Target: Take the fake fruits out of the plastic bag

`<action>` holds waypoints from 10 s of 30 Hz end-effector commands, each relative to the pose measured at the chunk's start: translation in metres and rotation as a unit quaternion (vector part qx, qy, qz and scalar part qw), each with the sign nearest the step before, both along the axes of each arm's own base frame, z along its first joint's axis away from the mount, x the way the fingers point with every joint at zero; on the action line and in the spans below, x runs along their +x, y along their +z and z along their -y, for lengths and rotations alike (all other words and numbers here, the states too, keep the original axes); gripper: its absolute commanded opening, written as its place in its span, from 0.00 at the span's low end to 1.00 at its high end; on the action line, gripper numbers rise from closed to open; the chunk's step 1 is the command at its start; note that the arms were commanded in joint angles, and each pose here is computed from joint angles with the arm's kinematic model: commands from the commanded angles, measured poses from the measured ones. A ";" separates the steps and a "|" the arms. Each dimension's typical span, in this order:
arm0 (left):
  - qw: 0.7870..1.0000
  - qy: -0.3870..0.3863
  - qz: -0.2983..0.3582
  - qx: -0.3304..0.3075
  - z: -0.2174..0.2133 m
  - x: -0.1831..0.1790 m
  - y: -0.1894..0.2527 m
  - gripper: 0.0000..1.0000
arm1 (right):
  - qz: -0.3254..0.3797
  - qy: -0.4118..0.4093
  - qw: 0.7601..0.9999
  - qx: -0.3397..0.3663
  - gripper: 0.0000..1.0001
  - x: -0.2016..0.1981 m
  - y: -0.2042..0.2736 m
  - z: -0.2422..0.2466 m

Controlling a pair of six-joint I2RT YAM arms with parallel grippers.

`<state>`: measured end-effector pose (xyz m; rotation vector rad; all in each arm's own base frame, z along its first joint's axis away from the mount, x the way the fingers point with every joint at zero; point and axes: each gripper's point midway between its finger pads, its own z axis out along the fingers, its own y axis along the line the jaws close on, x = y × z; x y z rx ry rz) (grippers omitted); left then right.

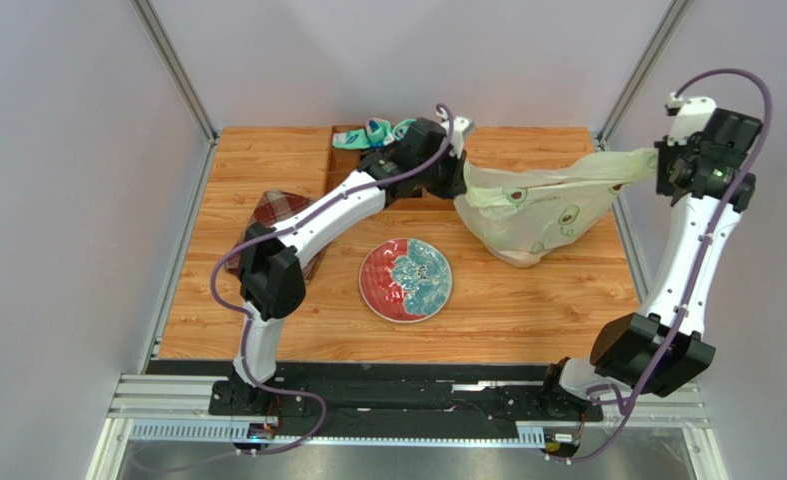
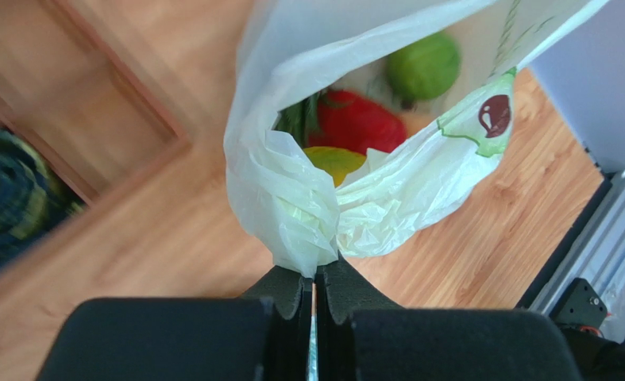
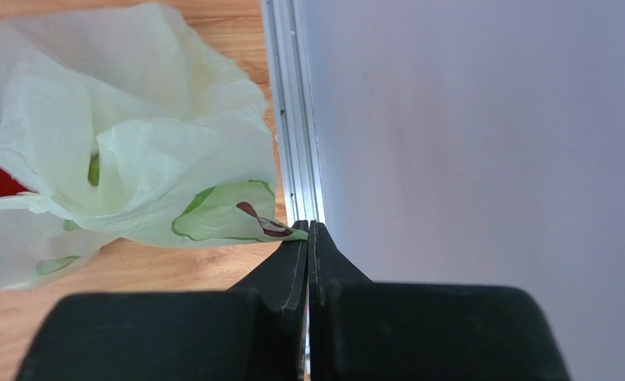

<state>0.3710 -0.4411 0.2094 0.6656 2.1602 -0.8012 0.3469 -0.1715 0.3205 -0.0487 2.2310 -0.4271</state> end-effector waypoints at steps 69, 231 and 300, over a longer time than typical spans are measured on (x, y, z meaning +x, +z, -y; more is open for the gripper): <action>0.985 -0.140 -0.089 0.049 -0.054 -0.085 -0.036 0.00 | -0.209 0.199 0.952 0.105 0.61 0.065 -0.216 -0.253; 0.978 0.192 0.057 0.064 -0.242 -0.031 0.059 0.94 | -0.216 0.428 0.875 -0.064 0.58 -0.013 -0.128 -0.287; 0.971 0.199 0.105 0.083 -0.268 -0.035 0.073 0.94 | -0.302 0.598 0.741 -0.044 0.39 -0.115 -0.202 -0.379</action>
